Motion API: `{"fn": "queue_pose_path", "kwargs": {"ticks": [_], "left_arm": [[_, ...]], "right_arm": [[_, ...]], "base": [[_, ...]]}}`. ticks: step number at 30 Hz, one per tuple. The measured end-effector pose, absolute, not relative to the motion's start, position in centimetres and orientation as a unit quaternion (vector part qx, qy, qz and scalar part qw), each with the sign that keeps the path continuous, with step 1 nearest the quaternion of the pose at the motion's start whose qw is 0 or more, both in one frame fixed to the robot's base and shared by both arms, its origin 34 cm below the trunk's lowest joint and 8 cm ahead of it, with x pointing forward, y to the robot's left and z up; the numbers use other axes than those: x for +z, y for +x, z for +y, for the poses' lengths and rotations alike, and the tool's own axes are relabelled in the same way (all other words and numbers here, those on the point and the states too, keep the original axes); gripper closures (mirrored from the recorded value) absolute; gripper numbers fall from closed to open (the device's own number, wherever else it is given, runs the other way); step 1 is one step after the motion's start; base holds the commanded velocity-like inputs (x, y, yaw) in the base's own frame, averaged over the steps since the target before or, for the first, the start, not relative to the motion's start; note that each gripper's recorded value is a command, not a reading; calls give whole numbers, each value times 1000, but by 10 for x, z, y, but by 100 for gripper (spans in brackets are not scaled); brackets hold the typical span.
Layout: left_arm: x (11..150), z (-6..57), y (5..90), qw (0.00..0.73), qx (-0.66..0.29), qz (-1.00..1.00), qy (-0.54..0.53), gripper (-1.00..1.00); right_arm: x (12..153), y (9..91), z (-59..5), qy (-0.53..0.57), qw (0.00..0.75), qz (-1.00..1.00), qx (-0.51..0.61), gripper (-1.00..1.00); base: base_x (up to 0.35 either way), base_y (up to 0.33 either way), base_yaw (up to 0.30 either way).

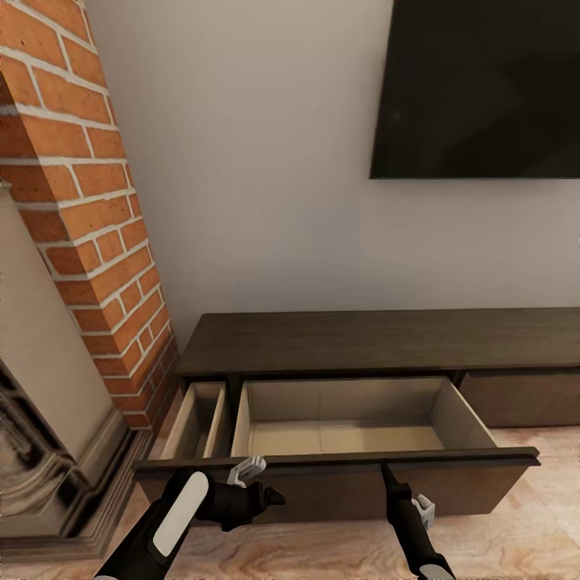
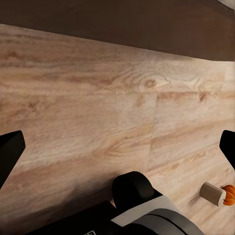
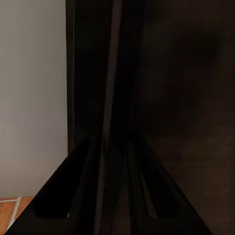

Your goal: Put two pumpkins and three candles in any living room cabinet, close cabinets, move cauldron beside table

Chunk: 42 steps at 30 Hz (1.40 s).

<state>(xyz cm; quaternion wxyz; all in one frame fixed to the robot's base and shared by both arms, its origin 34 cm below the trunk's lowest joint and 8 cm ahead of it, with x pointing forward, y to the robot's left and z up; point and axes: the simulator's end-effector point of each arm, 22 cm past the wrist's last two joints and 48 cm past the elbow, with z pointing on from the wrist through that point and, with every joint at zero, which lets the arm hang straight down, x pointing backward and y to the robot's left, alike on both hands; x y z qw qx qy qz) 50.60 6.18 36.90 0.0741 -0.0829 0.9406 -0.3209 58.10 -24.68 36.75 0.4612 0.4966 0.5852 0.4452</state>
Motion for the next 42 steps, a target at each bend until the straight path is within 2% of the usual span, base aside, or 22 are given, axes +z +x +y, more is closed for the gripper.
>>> {"fn": "queue_pose_path", "kwargs": {"ticks": [16,17,34,42], "left_arm": [[369,62,506,74,-321,940,-83,-100],[369,62,506,74,-321,940,-83,-100],[369,62,506,74,-321,940,-83,-100],[369,62,506,74,-322,940,-85,-100]], "right_arm": [[368,594,-247,501,455,593,436,100],[368,594,-247,501,455,593,436,-100],[368,578,-239,484,459,593,451,-100],[366,577,-236,480,456,599,451,-100]], "base": [[-38,0,0],[-3,0,0],[-3,0,0],[-163,0,0]]}}
